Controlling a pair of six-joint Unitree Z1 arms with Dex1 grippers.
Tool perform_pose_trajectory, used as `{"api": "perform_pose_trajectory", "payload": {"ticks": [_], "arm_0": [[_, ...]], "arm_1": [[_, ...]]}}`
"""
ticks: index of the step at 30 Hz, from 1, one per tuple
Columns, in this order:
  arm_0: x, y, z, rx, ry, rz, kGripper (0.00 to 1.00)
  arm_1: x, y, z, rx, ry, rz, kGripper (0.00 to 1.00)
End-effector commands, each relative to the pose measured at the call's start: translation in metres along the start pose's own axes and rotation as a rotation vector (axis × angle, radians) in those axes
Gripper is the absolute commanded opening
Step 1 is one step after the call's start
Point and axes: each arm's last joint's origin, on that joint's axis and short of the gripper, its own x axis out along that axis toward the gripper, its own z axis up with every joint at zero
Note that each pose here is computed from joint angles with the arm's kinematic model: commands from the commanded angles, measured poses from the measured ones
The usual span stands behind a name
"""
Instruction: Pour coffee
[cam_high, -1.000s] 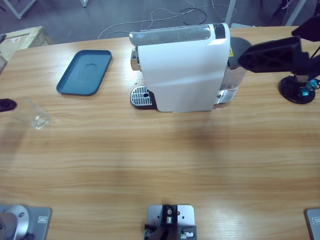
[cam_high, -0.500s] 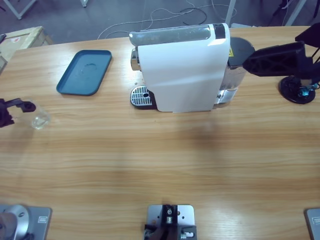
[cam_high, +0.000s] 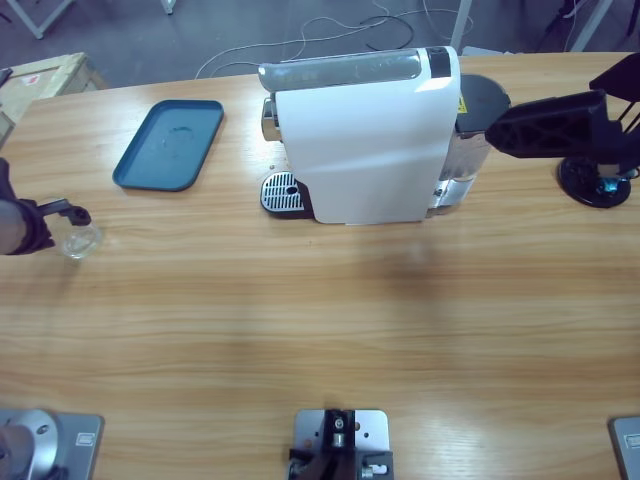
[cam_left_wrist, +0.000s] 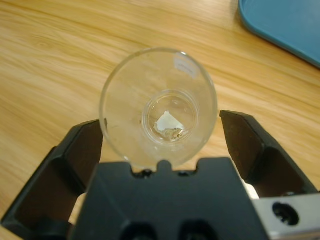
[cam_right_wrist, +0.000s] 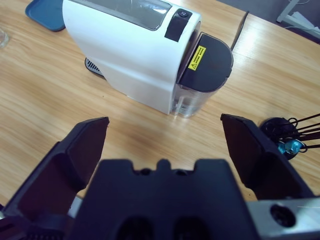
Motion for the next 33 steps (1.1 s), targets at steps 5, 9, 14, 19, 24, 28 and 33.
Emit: {"api": "perform_pose_trajectory", "payload": {"ticks": [5, 9, 14, 19, 24, 28, 33], "arm_0": [[0.027, -0.009, -0.01, 0.027, 0.012, 0.091, 0.882], [0.032, -0.011, -0.013, 0.032, -0.004, 0.093, 0.753], [0.031, -0.006, -0.019, 0.031, -0.028, 0.086, 0.225], [0.019, -0.006, -0.026, 0.083, -0.032, 0.001, 0.219], [-0.035, 0.019, -0.015, 0.172, -0.197, -0.195, 0.0], [-0.061, 0.011, -0.006, 0.321, -0.266, -0.401, 0.0], [-0.074, -0.024, 0.004, 0.768, -0.345, -0.713, 0.0]], "arm_1": [[0.014, 0.008, -0.008, -0.024, 0.053, -0.013, 1.0], [0.014, 0.008, -0.009, -0.026, 0.057, -0.013, 1.0], [0.017, 0.01, -0.009, -0.029, 0.067, -0.009, 1.0], [0.018, 0.011, -0.009, -0.033, 0.07, -0.013, 1.0], [-0.034, -0.016, 0.002, -0.069, 0.008, -0.022, 1.0], [-0.077, -0.052, -0.015, -0.062, -0.018, -0.022, 1.0], [-0.081, -0.074, -0.051, -0.059, 0.003, -0.036, 1.0]]}}
